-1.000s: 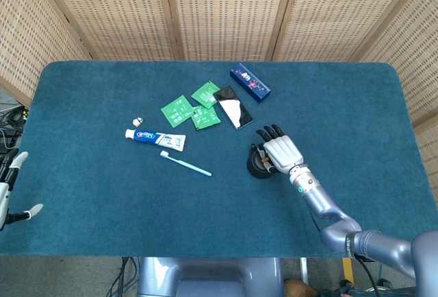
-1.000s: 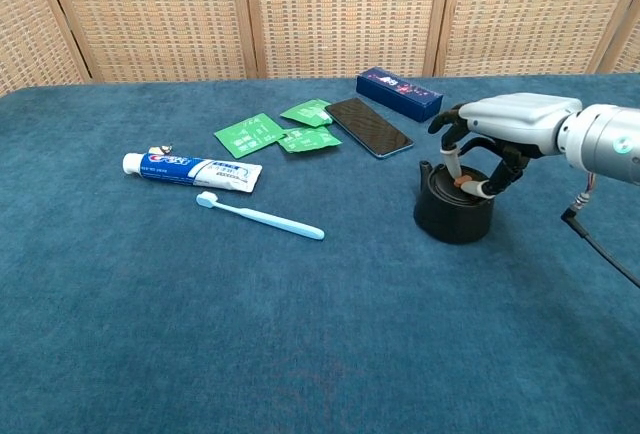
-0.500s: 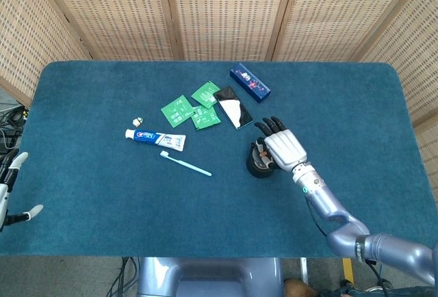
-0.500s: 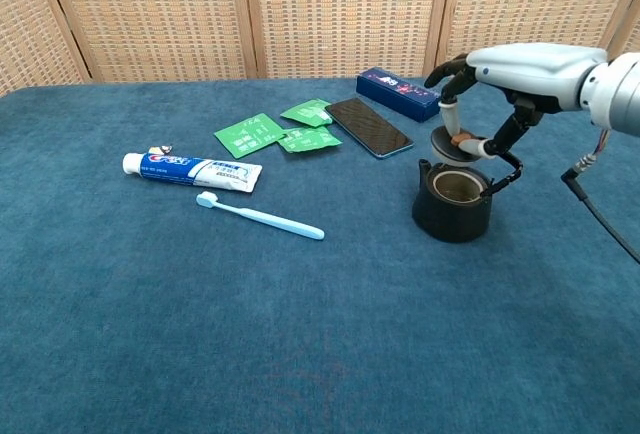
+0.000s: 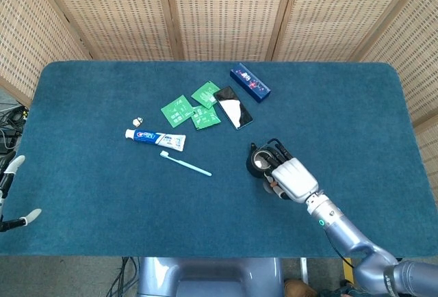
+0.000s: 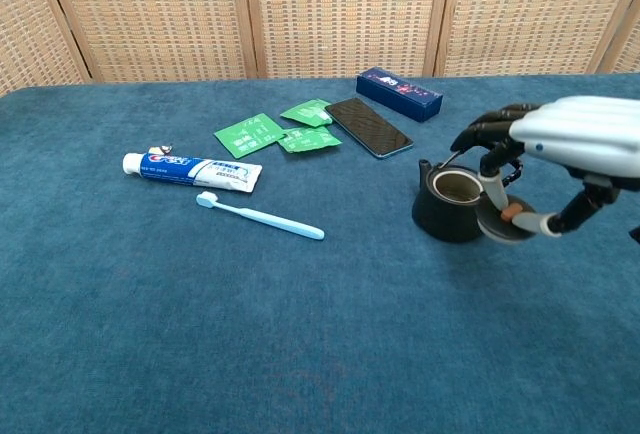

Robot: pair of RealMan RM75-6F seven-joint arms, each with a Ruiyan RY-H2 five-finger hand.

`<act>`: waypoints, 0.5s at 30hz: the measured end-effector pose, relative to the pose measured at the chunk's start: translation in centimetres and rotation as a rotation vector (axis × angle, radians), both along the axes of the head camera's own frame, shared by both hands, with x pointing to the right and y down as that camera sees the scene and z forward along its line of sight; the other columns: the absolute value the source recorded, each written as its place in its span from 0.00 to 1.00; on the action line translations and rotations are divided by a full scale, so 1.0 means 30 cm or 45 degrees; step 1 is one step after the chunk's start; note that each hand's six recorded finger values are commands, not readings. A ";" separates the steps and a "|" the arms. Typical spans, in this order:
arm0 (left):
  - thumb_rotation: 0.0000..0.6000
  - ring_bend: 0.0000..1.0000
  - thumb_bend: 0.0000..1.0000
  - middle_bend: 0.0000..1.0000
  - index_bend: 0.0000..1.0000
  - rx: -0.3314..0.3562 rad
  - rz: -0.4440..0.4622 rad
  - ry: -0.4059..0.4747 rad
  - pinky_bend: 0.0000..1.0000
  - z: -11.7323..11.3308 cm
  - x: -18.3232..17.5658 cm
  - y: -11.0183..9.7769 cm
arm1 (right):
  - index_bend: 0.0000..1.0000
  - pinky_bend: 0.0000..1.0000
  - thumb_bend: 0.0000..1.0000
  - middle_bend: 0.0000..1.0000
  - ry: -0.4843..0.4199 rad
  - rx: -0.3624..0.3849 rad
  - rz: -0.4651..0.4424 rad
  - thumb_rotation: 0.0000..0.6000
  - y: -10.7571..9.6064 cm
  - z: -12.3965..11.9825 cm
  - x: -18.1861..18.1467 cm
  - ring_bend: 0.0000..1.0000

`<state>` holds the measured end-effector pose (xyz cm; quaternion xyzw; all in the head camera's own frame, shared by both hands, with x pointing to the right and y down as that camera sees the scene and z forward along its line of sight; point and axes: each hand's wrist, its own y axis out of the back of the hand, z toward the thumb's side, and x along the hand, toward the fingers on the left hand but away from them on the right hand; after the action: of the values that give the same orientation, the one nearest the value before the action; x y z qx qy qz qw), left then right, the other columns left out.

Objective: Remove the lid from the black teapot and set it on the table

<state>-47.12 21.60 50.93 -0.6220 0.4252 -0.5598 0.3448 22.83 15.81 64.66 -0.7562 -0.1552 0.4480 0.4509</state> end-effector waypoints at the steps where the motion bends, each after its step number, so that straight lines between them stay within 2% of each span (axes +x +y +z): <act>1: 1.00 0.00 0.00 0.00 0.00 0.003 0.001 0.002 0.00 -0.003 0.000 0.002 | 0.73 0.00 0.60 0.19 0.003 -0.007 -0.010 1.00 0.016 0.008 -0.001 0.00; 5: 1.00 0.00 0.00 0.00 0.00 0.007 0.001 0.003 0.00 -0.011 -0.007 0.014 | 0.73 0.00 0.60 0.19 0.012 -0.021 -0.054 1.00 0.076 0.052 -0.010 0.00; 10: 1.00 0.00 0.00 0.00 0.00 0.006 -0.004 0.002 0.00 -0.010 -0.014 0.014 | 0.70 0.00 0.56 0.18 0.026 -0.007 -0.104 1.00 0.113 0.092 -0.018 0.00; 13: 1.00 0.00 0.00 0.00 0.00 0.003 -0.006 0.000 0.00 -0.007 -0.017 0.012 | 0.48 0.00 0.46 0.14 0.030 -0.003 -0.109 1.00 0.122 0.109 -0.020 0.00; 15: 1.00 0.00 0.00 0.00 0.00 0.001 -0.008 -0.001 0.00 -0.004 -0.019 0.011 | 0.33 0.00 0.34 0.11 0.037 0.000 -0.109 1.00 0.121 0.117 -0.016 0.00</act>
<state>-47.68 21.93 50.79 -0.6203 0.4271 -0.5611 0.3433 22.36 19.43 68.18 -0.7555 -0.1163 0.4393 0.4719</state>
